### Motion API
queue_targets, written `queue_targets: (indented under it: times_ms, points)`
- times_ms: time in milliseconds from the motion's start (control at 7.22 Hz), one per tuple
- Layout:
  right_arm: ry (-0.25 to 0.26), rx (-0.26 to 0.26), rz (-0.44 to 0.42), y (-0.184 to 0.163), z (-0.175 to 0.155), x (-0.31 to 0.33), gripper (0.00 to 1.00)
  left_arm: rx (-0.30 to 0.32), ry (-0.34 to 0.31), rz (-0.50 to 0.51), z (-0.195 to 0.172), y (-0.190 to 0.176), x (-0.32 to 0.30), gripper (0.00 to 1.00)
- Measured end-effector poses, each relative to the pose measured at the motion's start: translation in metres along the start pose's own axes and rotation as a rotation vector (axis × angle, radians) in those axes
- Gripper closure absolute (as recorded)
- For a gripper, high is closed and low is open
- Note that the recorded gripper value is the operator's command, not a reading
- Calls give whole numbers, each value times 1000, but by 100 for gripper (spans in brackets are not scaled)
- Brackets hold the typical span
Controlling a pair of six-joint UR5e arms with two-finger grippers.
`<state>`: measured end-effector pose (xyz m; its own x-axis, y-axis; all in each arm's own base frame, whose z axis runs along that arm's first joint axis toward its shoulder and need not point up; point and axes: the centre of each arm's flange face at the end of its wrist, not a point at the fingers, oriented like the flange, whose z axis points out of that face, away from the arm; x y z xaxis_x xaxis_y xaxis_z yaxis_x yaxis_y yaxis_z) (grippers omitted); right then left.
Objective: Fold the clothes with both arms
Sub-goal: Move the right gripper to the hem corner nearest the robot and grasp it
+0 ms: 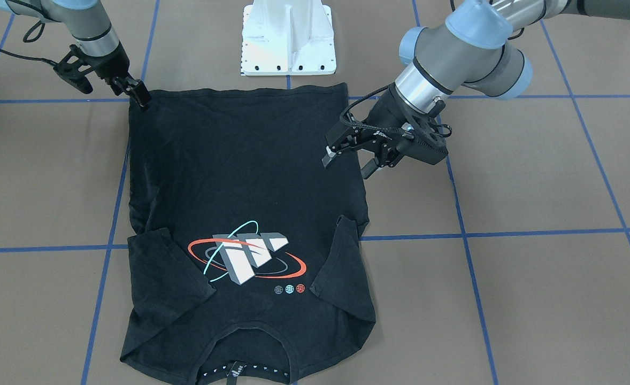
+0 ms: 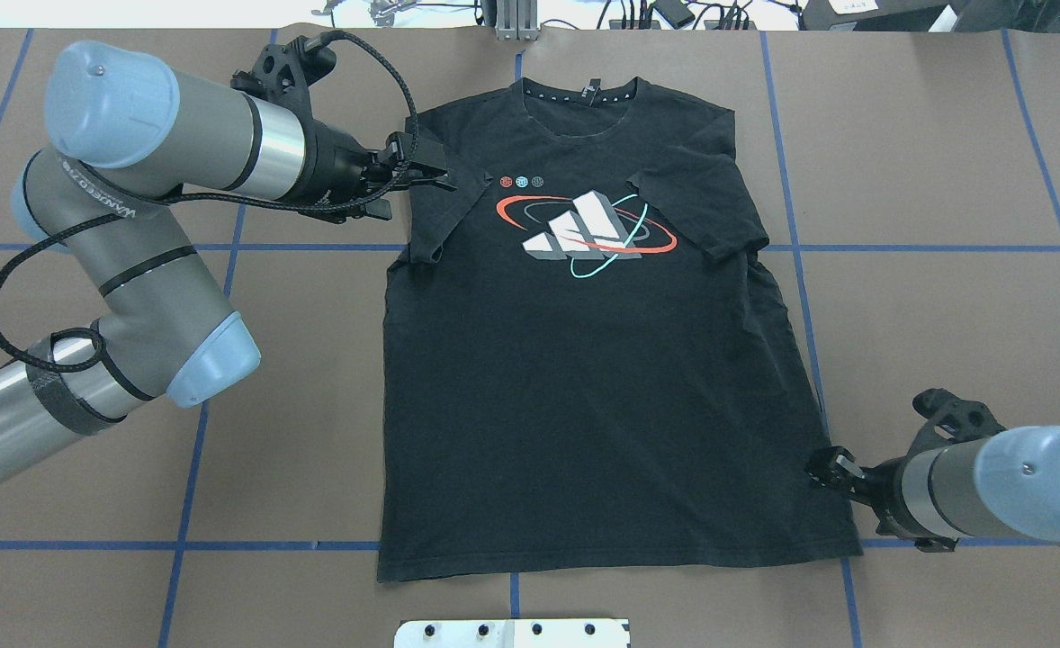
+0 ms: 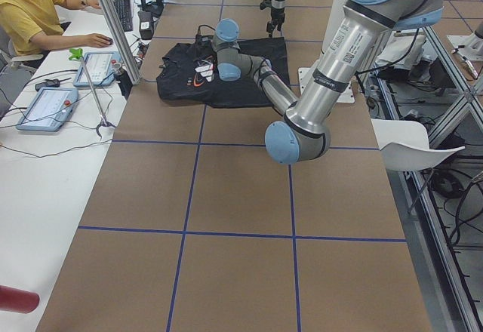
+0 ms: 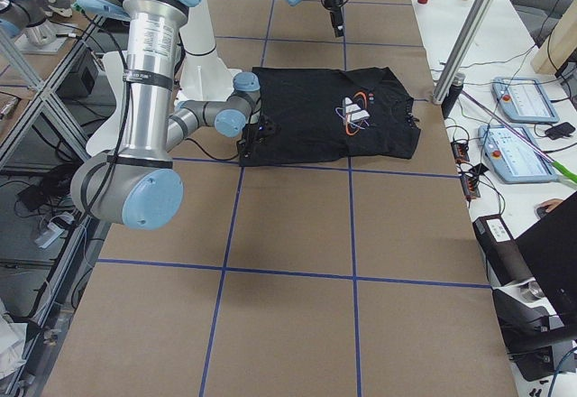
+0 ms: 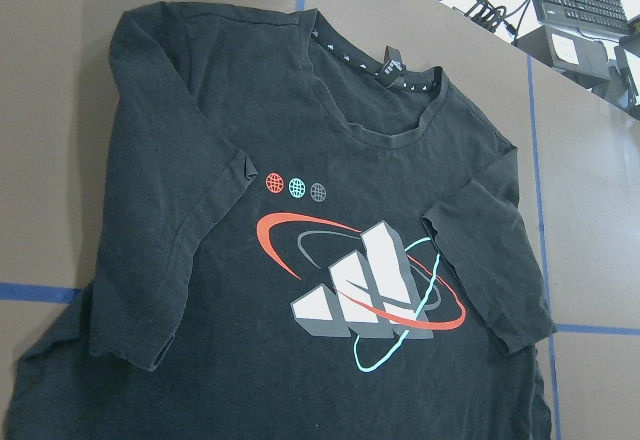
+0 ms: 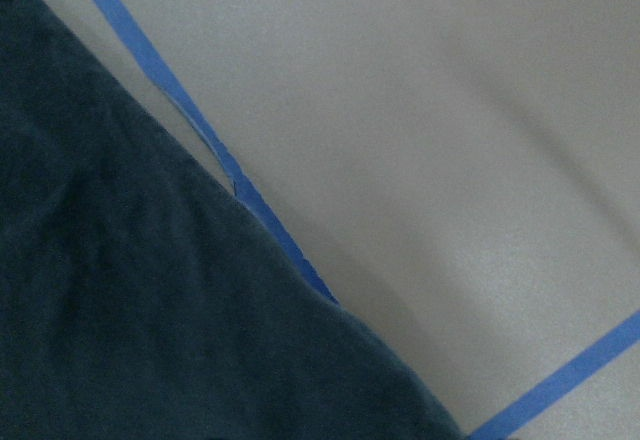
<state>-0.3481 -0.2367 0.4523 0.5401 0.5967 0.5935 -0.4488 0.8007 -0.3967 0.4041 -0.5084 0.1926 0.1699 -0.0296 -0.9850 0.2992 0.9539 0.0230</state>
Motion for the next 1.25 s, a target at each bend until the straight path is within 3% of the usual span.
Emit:
queue_targets:
  times_ms: [138, 554, 831, 969, 1108, 1246]
  points:
    - [-43, -23, -8, -5, 3, 23, 6, 7, -1, 0, 1, 0, 0, 1]
    - [-72, -26, -25, 13, 22, 44, 12, 18, -2, -3, 3, 3, 1, 1]
    - [-78, -20, -33, 24, 27, 46, 40, 16, -4, -9, 5, 5, 0, 1]
    - [-78, -18, -34, 25, 28, 46, 62, 15, -6, -10, 6, 6, 0, 1]
    - [-78, -17, -34, 25, 28, 47, 100, 14, -8, -11, 7, 6, -1, 1]
    - [-79, -17, -34, 26, 28, 46, 100, 14, -9, -12, 7, 7, -2, 1]
